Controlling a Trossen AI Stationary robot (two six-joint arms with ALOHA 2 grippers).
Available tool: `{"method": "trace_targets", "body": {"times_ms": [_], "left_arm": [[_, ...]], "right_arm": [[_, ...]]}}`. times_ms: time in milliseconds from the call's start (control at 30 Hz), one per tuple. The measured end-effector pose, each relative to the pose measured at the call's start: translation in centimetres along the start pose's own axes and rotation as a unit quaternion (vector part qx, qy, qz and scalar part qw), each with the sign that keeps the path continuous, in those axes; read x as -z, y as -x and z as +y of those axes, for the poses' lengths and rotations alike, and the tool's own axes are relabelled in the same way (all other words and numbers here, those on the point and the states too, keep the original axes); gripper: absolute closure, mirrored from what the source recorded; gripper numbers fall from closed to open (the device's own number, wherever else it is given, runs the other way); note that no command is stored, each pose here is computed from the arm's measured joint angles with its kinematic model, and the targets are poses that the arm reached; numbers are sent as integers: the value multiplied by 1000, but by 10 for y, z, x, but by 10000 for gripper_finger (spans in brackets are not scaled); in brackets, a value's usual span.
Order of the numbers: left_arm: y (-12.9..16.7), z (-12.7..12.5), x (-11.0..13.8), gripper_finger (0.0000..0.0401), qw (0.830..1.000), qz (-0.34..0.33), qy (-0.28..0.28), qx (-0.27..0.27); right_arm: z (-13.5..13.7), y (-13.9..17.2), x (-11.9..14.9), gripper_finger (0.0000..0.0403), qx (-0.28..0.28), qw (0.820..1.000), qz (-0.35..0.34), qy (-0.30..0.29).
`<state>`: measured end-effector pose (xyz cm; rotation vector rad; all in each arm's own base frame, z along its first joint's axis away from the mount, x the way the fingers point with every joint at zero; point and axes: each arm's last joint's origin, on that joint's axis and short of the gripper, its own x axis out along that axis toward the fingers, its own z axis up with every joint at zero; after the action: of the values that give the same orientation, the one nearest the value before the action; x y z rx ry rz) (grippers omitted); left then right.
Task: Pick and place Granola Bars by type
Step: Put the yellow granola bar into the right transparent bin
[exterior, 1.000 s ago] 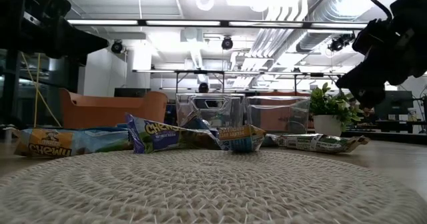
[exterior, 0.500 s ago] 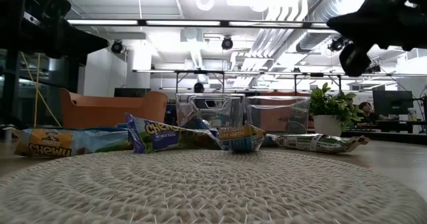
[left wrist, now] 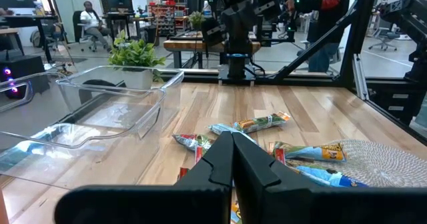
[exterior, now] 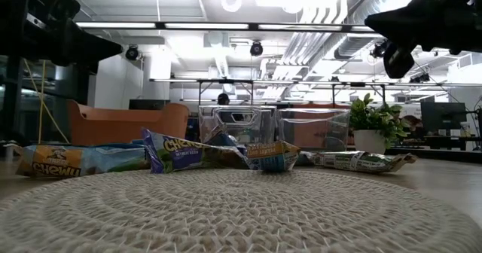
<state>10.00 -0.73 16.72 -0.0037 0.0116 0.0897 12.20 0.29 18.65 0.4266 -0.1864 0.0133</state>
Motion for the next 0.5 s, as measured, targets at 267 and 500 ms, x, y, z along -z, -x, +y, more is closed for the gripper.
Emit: {"method": "trace_targets", "body": {"times_ms": [267,500], "left_arm": [[0,0,0,401,1000,0,0,0],[0,0,0,401,1000,0,0,0]], "right_arm": [[18,-14,-40,402,20,996,36,85],[43,-26,-100,402,113,976,150,111]]}}
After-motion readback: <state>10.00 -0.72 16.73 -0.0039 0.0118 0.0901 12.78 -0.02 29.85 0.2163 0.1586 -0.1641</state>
